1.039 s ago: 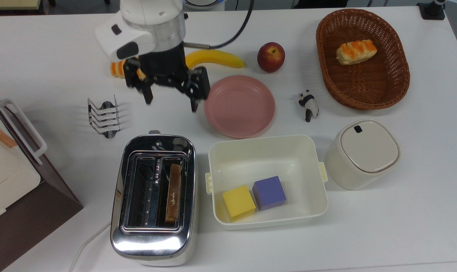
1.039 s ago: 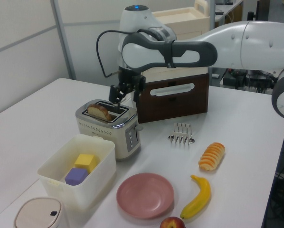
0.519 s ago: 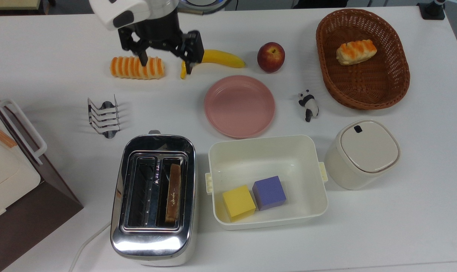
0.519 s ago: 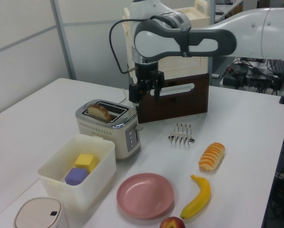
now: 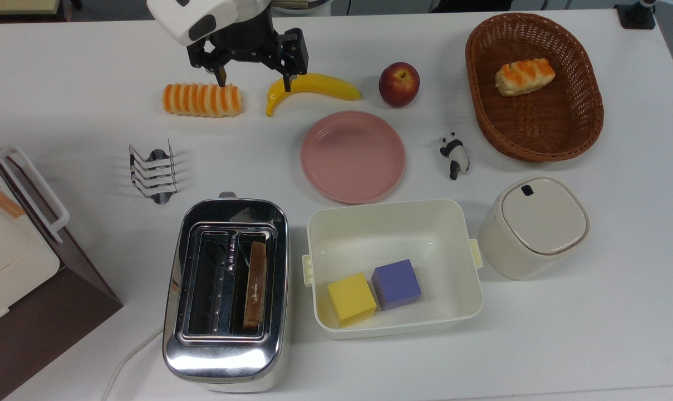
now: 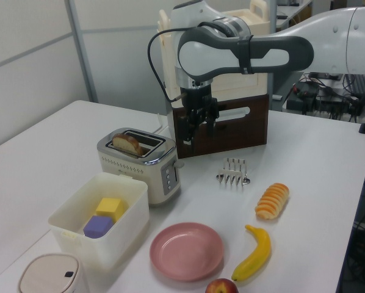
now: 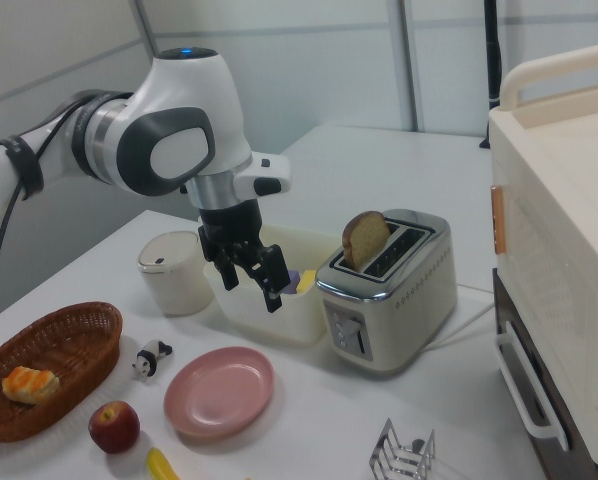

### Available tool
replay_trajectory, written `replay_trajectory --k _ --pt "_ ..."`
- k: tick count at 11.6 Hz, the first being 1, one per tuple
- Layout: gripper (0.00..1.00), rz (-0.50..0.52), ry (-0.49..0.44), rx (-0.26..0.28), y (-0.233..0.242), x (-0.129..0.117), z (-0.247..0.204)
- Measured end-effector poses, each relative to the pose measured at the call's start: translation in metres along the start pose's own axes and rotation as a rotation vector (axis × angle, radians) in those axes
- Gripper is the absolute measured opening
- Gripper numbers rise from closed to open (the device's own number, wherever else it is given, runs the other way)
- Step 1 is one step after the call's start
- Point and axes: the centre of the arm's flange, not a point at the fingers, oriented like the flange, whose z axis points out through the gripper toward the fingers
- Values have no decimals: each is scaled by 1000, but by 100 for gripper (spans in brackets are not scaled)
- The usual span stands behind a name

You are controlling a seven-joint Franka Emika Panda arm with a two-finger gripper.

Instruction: Put the bread in the toaster

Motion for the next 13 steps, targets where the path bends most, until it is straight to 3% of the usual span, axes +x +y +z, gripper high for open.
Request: replay_trajectory --k 13 --pt "100 -3 -56 0 -2 -10 0"
